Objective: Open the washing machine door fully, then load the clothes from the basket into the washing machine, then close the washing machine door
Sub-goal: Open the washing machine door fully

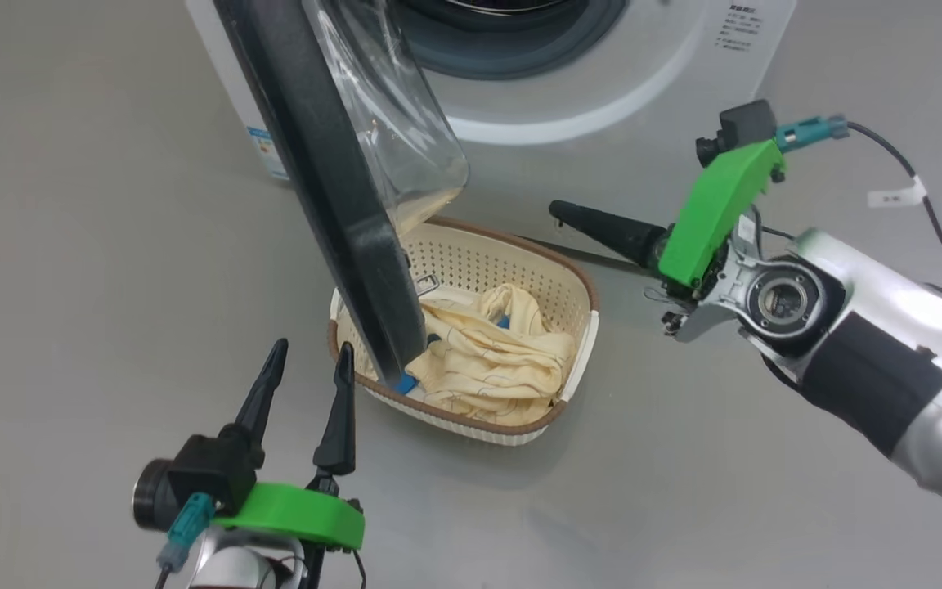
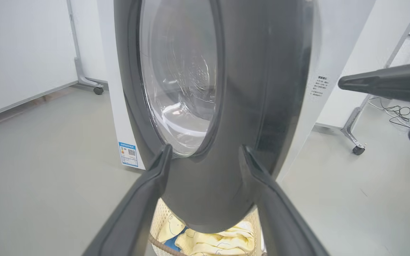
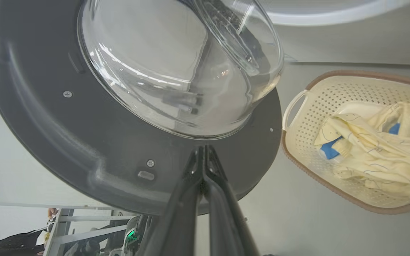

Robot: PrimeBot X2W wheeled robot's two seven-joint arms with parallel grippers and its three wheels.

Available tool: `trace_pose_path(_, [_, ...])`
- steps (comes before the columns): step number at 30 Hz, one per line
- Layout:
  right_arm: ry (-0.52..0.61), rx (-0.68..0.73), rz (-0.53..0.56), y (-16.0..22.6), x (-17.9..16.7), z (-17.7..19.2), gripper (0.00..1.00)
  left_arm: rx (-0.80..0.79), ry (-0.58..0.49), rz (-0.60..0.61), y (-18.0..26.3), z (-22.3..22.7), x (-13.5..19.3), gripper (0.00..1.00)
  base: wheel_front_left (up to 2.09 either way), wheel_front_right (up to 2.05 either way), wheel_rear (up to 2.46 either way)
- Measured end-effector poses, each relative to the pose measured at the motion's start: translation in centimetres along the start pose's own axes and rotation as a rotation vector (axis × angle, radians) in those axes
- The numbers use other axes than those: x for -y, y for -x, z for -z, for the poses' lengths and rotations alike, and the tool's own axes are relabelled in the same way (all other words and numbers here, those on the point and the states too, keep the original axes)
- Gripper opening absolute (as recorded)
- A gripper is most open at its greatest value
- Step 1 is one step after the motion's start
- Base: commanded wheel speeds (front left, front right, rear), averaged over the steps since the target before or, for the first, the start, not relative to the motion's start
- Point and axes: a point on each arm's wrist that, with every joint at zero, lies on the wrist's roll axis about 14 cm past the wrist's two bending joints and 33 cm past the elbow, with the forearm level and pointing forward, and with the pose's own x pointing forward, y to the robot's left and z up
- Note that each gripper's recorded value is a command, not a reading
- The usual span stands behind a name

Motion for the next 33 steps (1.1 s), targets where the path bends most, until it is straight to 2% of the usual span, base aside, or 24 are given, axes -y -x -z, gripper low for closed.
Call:
trace_pose_path(6, [0.296,0.228,0.132,4.6,1.9,-1.9,0.00,0.020,-0.007,0.027,0.8,-0.6,0.6,1.00,0.00,0.00,0.00])
trace_pose_path(12, [0.443,0.401,0.238,10.1,3.7,-1.9,0.00,0.029,0.001,0.044,2.0,-0.7,1.1,1.00,0.00,0.00,0.00])
trace_pose_path(16, [0.420,0.521,0.296,13.7,4.4,-2.5,0.00,0.036,-0.002,0.051,2.5,-0.8,1.3,1.00,0.00,0.00,0.00])
trace_pose_path(22, [0.539,0.695,0.416,19.8,4.9,-3.8,0.00,0.041,-0.003,0.066,3.1,-0.9,1.5,1.00,0.00,0.00,0.00])
trace_pose_path(24, [0.534,0.743,0.437,21.1,5.1,-3.1,0.00,0.042,-0.007,0.070,3.4,-0.9,1.6,1.00,0.00,0.00,0.00])
trace_pose_path(28, [0.577,0.750,0.508,22.5,6.2,-0.3,0.00,0.039,-0.006,0.064,3.9,-0.7,1.4,1.00,0.00,0.00,0.00])
trace_pose_path(33, [0.601,0.795,0.565,23.9,6.6,1.1,0.00,0.036,-0.012,0.079,3.9,-0.6,1.7,1.00,0.00,0.00,0.00])
